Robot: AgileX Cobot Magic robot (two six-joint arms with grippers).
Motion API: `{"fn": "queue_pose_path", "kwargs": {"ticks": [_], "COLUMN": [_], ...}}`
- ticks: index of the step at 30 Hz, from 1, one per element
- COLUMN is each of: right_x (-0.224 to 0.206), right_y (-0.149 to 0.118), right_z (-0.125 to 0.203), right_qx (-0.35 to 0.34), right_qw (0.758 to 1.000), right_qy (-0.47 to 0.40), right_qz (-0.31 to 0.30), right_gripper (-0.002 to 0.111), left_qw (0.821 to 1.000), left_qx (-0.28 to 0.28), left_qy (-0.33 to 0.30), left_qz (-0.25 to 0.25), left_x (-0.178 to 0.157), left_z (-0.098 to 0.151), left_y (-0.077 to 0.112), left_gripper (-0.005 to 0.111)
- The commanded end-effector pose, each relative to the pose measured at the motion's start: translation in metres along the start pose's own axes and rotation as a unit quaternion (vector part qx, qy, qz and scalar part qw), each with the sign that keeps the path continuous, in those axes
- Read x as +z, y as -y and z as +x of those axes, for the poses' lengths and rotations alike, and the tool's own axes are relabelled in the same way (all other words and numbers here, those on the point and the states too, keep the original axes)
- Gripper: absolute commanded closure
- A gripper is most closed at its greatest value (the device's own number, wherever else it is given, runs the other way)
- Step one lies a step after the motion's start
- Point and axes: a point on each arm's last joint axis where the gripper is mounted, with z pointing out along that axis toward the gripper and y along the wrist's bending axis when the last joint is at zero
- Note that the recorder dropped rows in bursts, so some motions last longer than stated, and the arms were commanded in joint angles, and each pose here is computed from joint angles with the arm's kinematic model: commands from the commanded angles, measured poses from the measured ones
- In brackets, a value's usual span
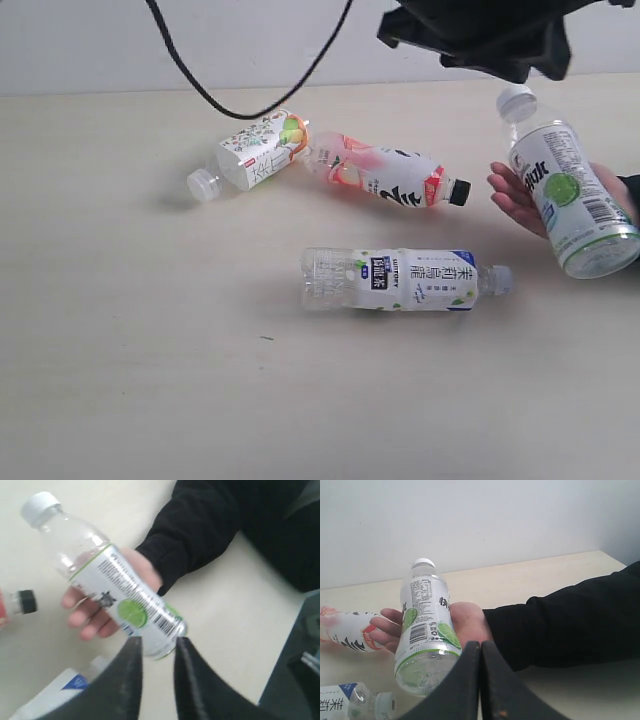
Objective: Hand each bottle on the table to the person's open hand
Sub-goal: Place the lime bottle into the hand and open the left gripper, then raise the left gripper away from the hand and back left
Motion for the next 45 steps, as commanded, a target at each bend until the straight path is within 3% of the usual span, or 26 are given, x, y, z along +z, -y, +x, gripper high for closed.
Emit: {"fn": "queue_pose_path", "kwargs": {"ticks": [1,7,10,16,23,30,38,45], "right_x": [0.0,0.0,0.0,0.0,0.0,0.0,0.0,0.0], "right_y": [0.0,0.0,0.0,0.0,0.0,0.0,0.0,0.0], "right_z": [0.0,0.0,0.0,0.0,0.0,0.0,0.0,0.0], "right_qx": [-0.001,-0.001,-0.001,-0.001,-0.001,-0.001,-0.001,-0.001], "right_qw": [1.0,1.0,1.0,1.0,1.0,1.0,1.0,1.0], "right_qy": [0.005,0.005,0.005,0.005,0.005,0.005,0.005,0.005], "right_qz": [0.002,0.002,0.002,0.002,0.002,0.002,0.002,0.002], "right_gripper": [0.108,0.108,0.108,0.108,0.108,0.108,0.108,0.108], "left_qw": [0.995,0.977,0.97,0.964,0.959,0.957,0.946,0.945], "left_qx": [0.052,0.068,0.08,0.089,0.103,0.136,0.149,0.149], "left_qy": [-0.035,-0.069,-0.04,-0.047,-0.052,-0.016,-0.054,-0.061], "left_qz": [-0.074,-0.19,-0.227,-0.247,-0.26,-0.257,-0.282,-0.284], "left_x": [-0.045,-0.098,-0.121,-0.152,-0.165,-0.164,-0.152,-0.15], "left_z": [0.001,0.006,0.003,0.026,0.062,0.083,0.101,0.104], "left_y": [0.002,-0.002,-0.002,-0.003,-0.014,-0.023,-0.038,-0.04], "left_gripper": [0.106,0.107,0.107,0.107,0.107,0.107,0.107,0.107]}}
